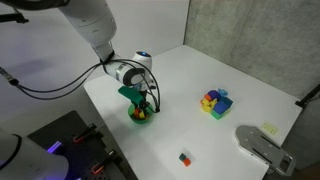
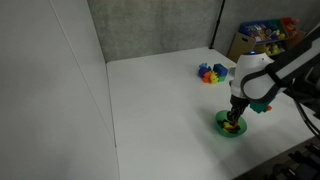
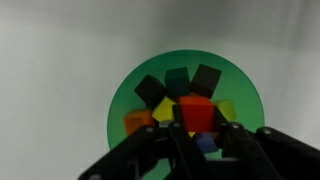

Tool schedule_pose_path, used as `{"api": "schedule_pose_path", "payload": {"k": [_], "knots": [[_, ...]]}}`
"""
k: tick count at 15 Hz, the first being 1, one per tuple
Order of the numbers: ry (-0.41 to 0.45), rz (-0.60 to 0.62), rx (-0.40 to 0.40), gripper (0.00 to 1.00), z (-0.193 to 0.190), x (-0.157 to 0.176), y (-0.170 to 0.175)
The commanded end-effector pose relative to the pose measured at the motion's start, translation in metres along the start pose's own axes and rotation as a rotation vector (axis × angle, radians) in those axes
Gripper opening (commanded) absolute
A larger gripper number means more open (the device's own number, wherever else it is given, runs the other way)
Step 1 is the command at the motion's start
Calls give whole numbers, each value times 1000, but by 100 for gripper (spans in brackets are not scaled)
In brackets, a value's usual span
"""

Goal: Put an orange block in the bowl

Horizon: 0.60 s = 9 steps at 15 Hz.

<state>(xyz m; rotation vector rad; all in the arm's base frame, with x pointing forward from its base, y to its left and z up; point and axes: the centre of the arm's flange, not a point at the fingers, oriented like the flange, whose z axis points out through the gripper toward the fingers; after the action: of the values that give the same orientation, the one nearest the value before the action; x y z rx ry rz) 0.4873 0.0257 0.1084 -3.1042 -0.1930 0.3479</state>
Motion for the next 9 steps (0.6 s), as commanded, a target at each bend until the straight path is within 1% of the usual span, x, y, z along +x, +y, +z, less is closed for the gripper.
{"api": "schedule_pose_path", "payload": {"k": [1,2,3,4,5,9], "knots": [[5,7,-12,10,5,2,0],[3,8,-11,14,6,1,1],[1,8,-10,55,6,1,1],[-2,8,-5,56,4,0,2],[-10,7,3,61,2,-1,3],[-39,40,18,95,-29,-6,12]]}}
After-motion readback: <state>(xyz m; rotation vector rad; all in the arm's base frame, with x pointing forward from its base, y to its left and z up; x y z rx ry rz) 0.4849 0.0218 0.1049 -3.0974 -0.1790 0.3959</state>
